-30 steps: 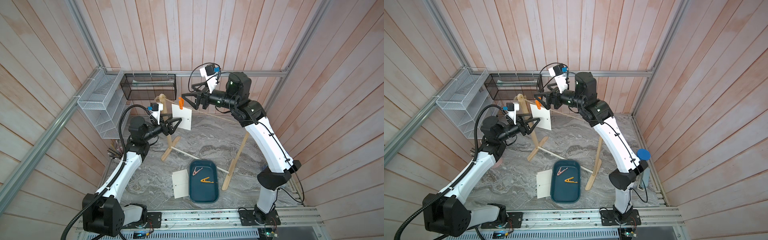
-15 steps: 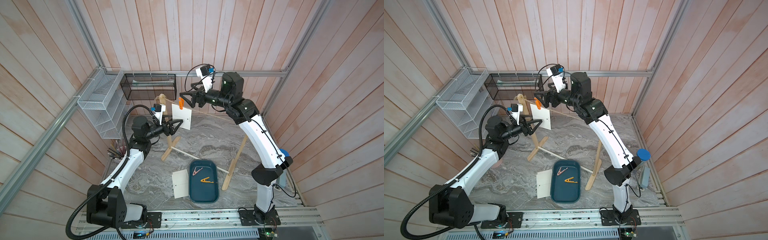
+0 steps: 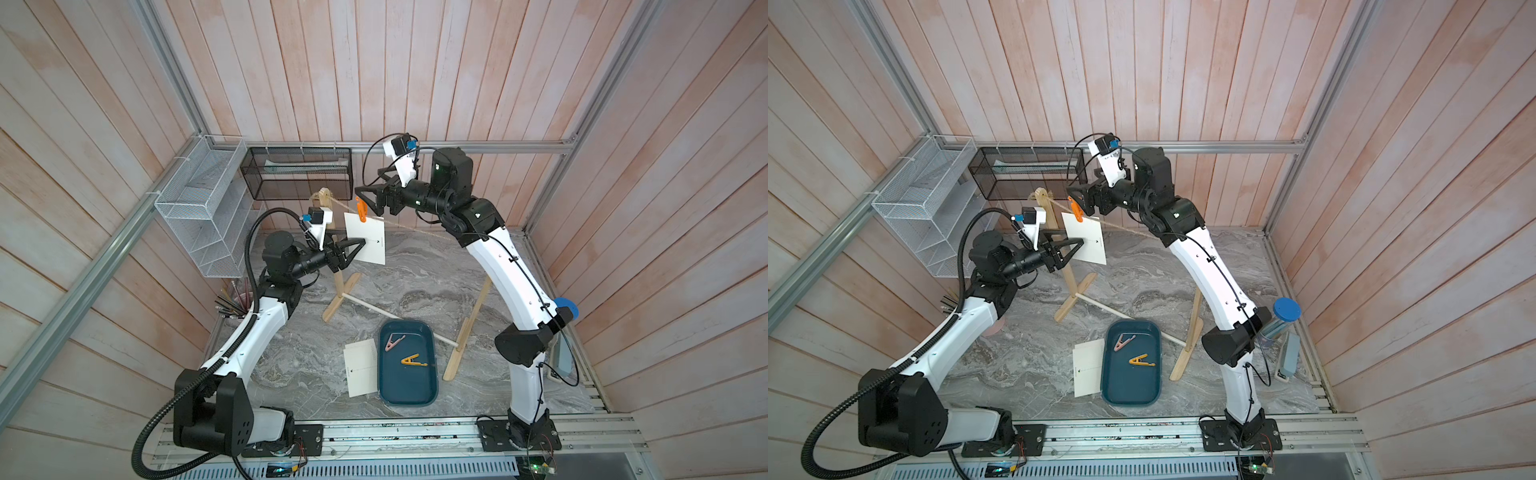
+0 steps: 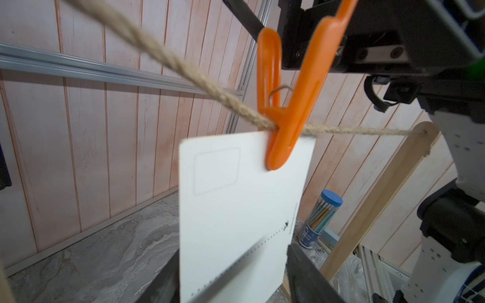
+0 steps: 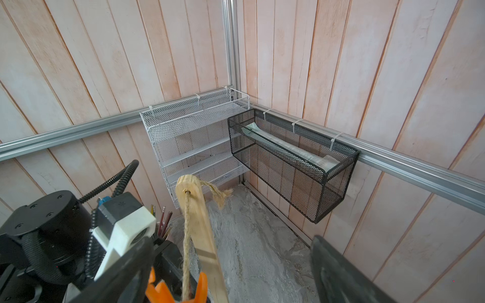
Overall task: Remove the postcards from the strings
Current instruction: Pinch the postcard on the clothesline.
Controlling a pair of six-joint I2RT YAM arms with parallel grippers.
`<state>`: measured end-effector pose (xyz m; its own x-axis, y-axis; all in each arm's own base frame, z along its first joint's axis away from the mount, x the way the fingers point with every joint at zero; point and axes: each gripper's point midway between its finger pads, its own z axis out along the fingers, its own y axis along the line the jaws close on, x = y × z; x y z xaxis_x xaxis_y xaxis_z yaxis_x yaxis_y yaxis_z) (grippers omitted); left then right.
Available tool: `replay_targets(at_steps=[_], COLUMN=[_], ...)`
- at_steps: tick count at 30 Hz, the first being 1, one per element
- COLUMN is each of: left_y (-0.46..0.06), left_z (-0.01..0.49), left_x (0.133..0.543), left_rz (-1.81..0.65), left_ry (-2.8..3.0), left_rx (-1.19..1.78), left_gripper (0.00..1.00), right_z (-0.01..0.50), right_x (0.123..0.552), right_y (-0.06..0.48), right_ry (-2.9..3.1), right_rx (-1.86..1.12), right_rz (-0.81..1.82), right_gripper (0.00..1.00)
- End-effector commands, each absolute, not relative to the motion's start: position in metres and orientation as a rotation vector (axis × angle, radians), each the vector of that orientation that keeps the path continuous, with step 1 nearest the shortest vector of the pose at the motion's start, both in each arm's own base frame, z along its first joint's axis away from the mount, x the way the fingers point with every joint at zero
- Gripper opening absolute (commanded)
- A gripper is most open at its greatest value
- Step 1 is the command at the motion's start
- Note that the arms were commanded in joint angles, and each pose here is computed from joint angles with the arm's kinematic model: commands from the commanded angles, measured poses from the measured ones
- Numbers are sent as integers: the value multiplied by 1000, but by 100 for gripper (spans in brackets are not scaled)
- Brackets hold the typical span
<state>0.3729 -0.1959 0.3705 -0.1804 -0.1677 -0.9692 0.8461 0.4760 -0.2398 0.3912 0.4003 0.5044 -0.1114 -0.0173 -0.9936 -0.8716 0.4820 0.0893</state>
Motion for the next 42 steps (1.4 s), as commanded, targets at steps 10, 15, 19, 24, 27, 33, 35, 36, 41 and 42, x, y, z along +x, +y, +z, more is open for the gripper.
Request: replay_targets(at_steps=[10,15,19,24,27,33,35,36,41,42], left_y=[-198,-198,-198,-198,-198,-200,-200,-201,-202,-202], left_z=[377,377,378,378,379,384,386,386,390,390], left_x=[367,366,364,363,363,363,361,361,359,359], left_rz=[-1026,-1033,-1042,-1062,-1069,-1090,-1099,-1103,-1121,-1125], left_ry=[1423,1420,1411,1400,1393,1378,1369,1364,1345,1344], left_rx=[691,690,680,669,670,677,681,684,696,695], left_gripper=[47,48,54,60,60,57,53,51,26,19], right_z=[517,530,536,540,542,546,546,547,544,542], right_x=[379,371,366,365,365,361,358,356,358,359], right_y=[403,398,396,394,392,390,391,391,391,391], right_ry=[1438,1407,1390,1377,1373,1361,1353,1346,1349,1354], right_rx=[-874,-874,-876,-872,-868,-877,-890,-897,-908,-913], right_rz=[936,959,972,970,969,979,994,1001,1021,1026], right_gripper=[95,95,95,96,96,97,97,97,97,97])
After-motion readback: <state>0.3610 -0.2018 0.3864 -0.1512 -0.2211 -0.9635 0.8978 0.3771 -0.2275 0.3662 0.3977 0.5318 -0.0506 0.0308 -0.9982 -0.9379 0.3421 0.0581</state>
